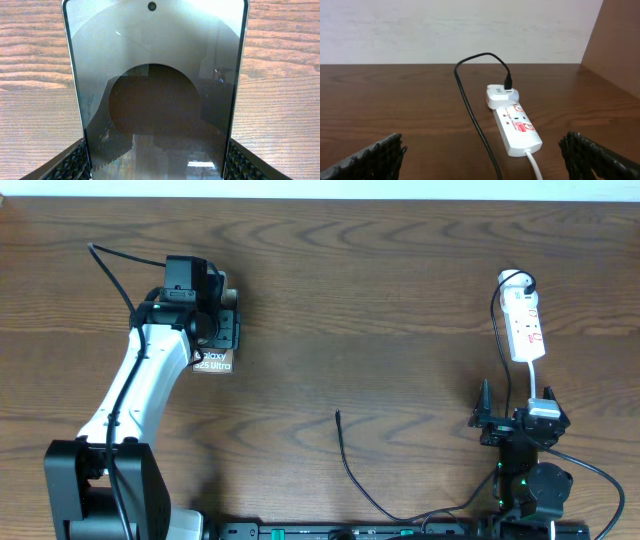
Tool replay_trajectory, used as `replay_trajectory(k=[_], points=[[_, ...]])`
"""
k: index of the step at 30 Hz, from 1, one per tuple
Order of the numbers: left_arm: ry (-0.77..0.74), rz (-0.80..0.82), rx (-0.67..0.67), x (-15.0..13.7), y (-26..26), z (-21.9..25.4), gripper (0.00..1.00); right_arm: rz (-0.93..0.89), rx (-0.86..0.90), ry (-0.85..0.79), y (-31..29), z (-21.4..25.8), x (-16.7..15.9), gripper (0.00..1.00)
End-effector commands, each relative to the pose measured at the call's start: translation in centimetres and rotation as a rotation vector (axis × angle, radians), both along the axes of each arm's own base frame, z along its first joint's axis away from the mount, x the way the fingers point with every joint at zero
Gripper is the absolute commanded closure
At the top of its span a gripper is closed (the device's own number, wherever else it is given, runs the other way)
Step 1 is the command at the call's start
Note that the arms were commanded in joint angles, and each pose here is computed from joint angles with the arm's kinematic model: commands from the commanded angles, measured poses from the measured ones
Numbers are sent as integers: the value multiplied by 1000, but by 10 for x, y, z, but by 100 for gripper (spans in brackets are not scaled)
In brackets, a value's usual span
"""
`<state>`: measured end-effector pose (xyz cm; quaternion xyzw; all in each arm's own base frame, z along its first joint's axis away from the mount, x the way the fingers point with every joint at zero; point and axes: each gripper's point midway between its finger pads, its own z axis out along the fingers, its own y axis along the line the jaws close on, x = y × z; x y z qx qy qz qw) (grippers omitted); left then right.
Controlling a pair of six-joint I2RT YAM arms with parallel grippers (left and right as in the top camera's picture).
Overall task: Plug charger to phone and switch on socket
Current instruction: 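Lift the phone upright with the left gripper and turn it rightward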
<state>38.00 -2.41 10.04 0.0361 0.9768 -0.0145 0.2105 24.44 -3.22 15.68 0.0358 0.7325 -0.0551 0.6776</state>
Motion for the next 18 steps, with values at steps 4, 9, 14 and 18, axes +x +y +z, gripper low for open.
replay_trajectory(k=[4,9,14,18], points=[[-9,0,-2,-2,0,9,93,-10,9,-2,-2,0,-1,1],[-8,11,-7,-2,0,9,92,-10,9,-2,-2,0,-1,1],[9,111,-115,-4,-9,9,93,-10,9,-2,-2,0,-1,1],[38,134,-273,-6,-32,12,93,-10,9,-2,-2,0,-1,1]])
